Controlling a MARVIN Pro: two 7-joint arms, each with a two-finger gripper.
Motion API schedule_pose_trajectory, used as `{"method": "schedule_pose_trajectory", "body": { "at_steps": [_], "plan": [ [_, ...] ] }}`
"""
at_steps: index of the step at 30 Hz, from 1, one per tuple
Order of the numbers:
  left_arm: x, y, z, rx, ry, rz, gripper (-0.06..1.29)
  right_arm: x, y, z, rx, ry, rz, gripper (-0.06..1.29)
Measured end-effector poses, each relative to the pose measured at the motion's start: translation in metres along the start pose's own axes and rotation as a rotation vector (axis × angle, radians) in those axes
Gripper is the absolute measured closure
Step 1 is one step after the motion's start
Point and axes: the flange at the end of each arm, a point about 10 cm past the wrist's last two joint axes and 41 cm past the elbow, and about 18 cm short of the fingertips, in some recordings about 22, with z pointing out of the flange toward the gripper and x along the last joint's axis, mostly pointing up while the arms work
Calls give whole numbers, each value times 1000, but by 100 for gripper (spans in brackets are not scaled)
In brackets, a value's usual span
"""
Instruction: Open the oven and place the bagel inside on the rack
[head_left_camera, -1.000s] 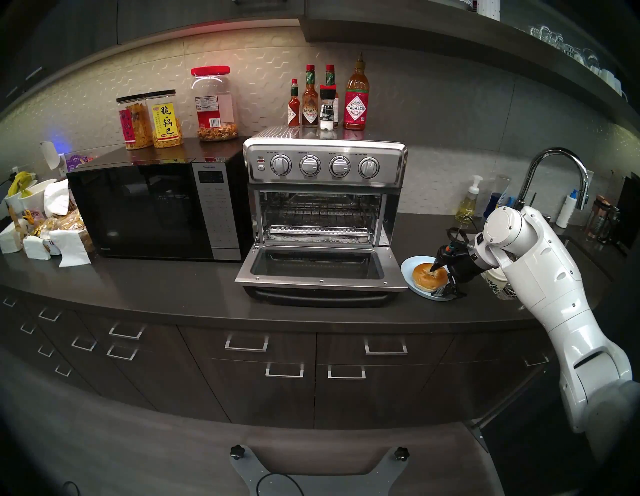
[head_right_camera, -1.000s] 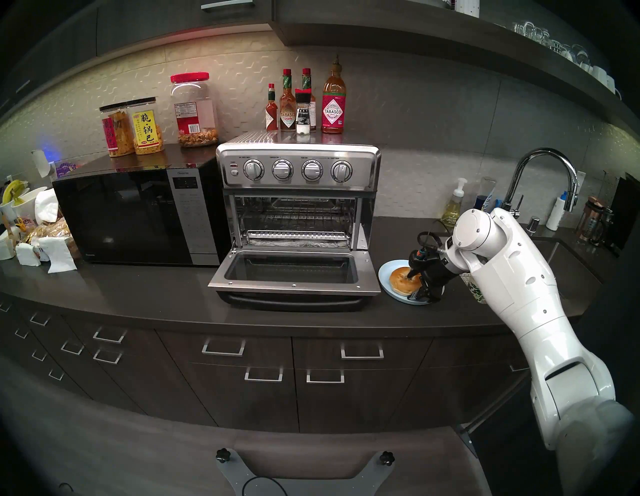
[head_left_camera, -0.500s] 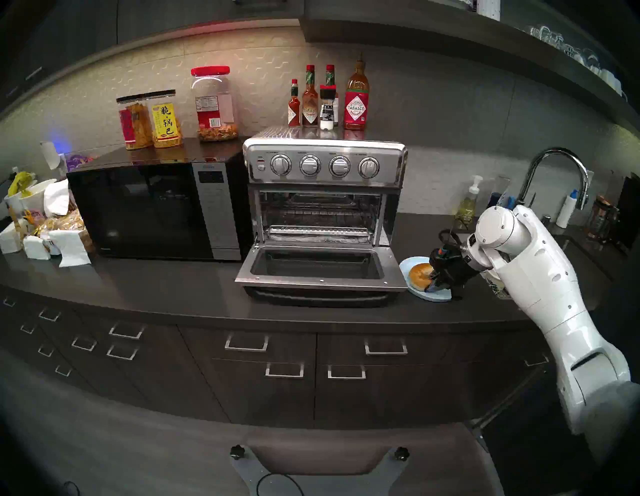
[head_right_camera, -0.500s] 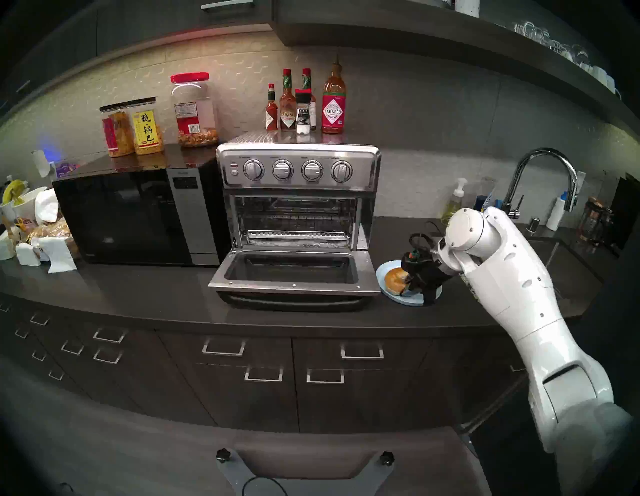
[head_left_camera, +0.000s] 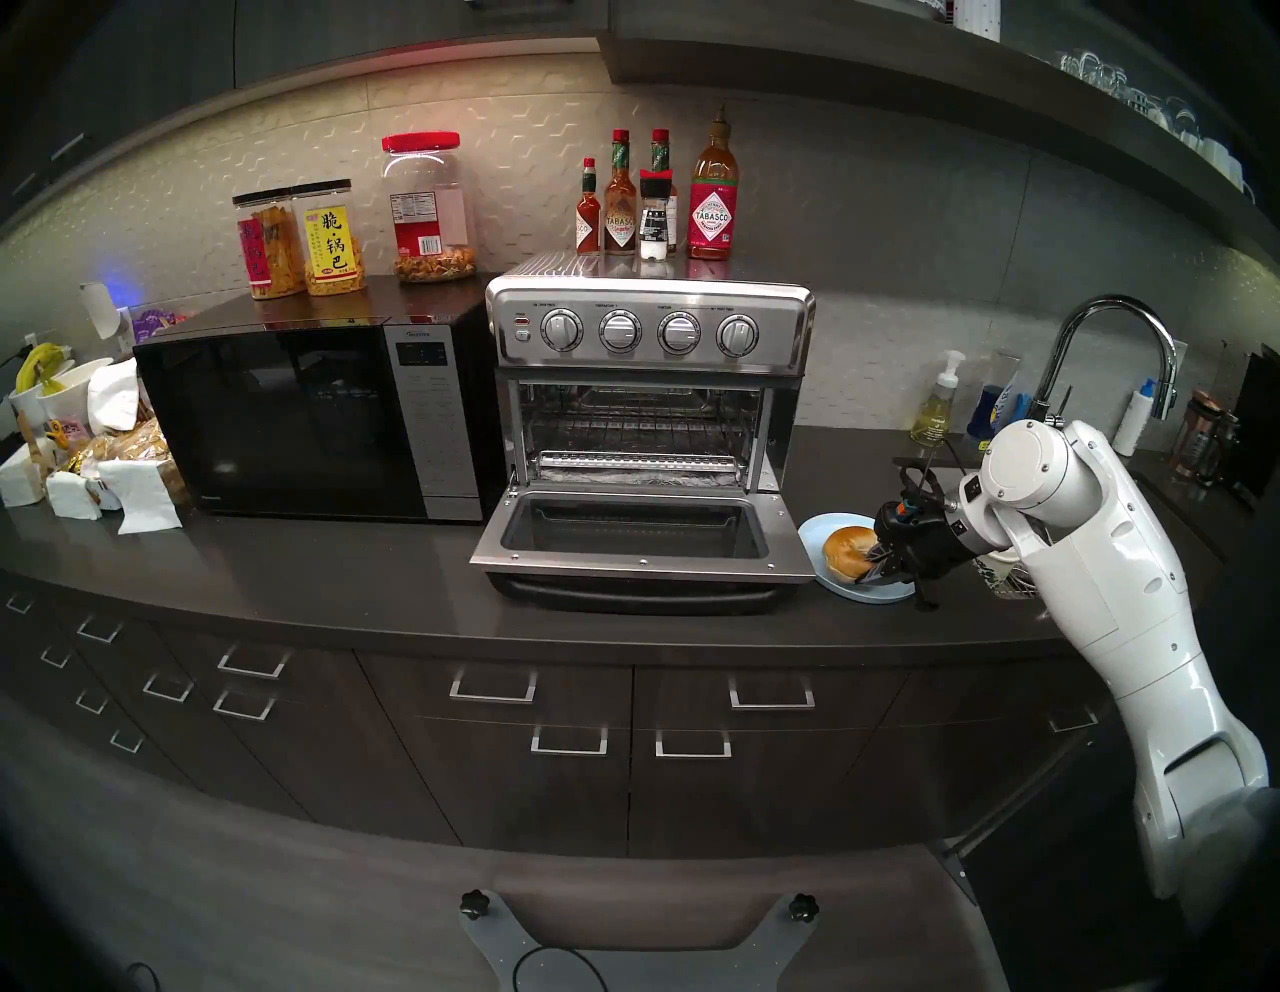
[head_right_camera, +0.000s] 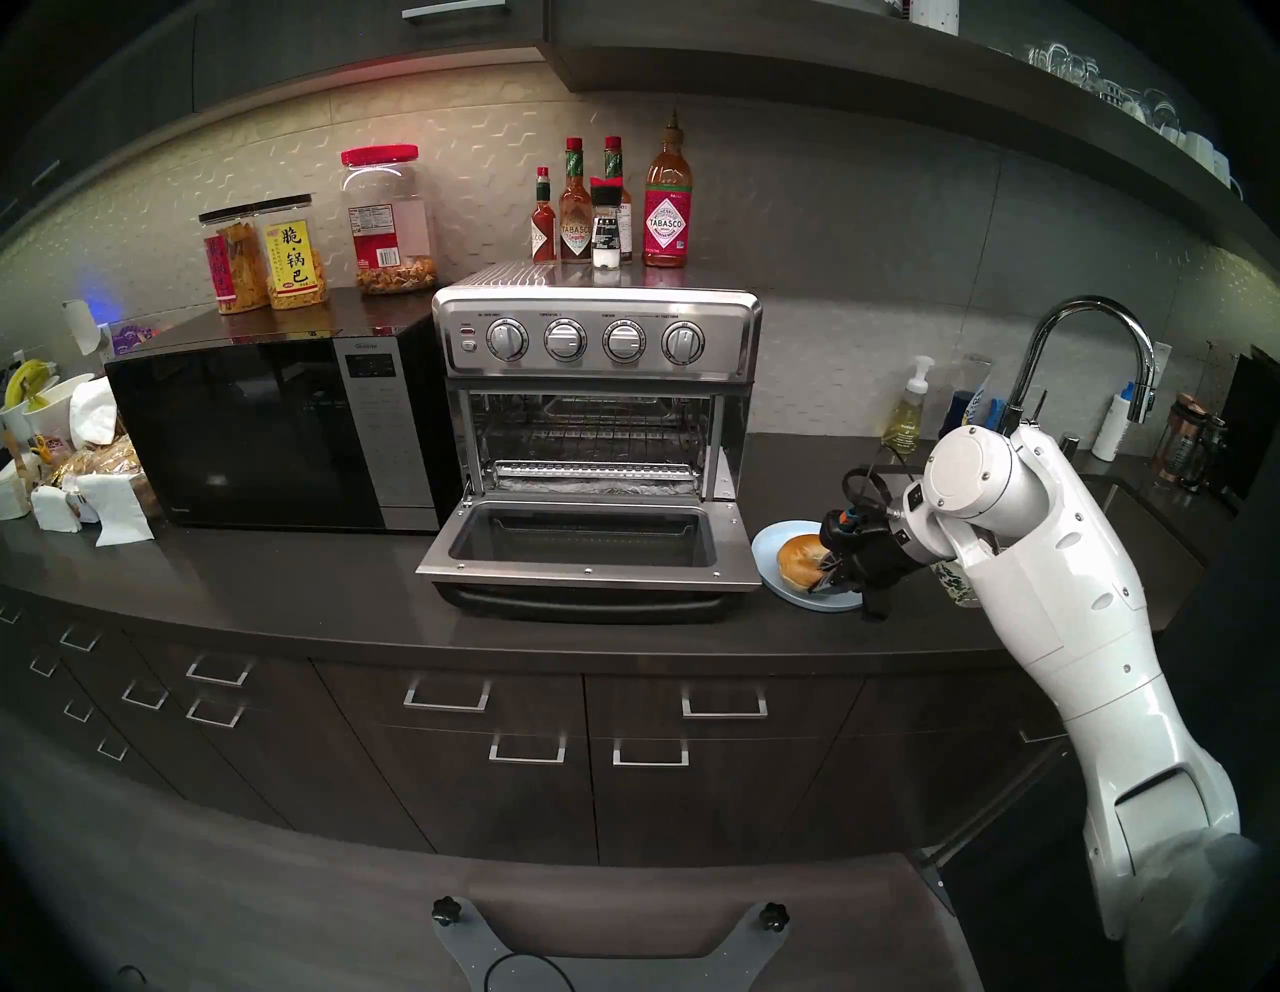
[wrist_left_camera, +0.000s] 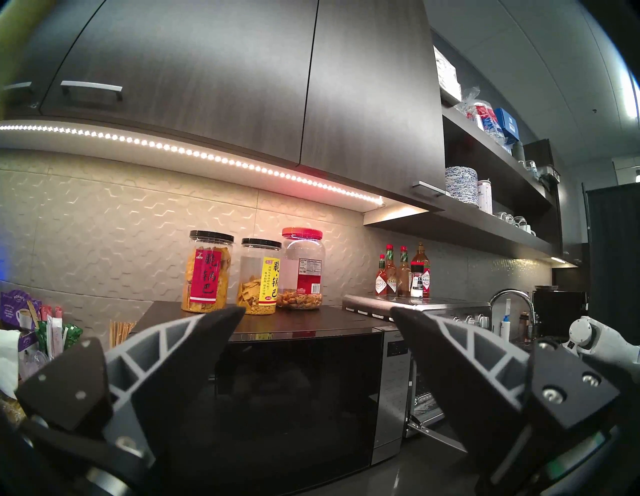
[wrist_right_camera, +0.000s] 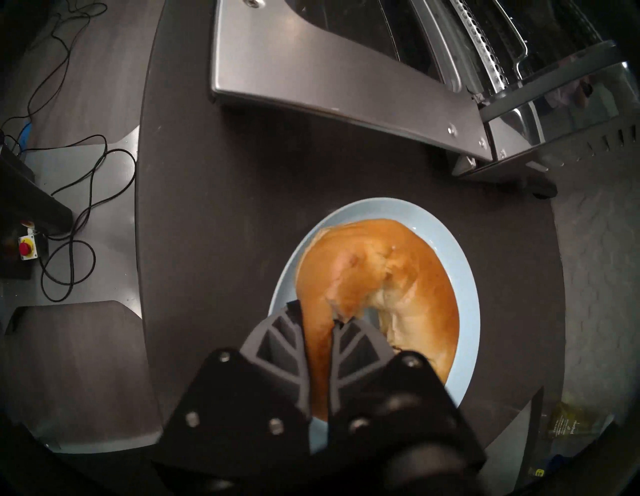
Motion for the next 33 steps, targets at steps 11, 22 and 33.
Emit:
{"method": "schedule_pose_trajectory", "body": {
  "at_steps": [11, 22, 33],
  "plan": [
    [1, 0, 0, -1, 2, 1, 2, 12, -13, -30, -54, 32, -63, 118],
    [1, 0, 1, -3, 1, 2, 2, 35, -38, -45, -76, 73, -102, 119],
    [1, -1, 1, -5, 2, 2, 2, 73, -61, -55, -101, 128, -138, 119]
  ]
}}
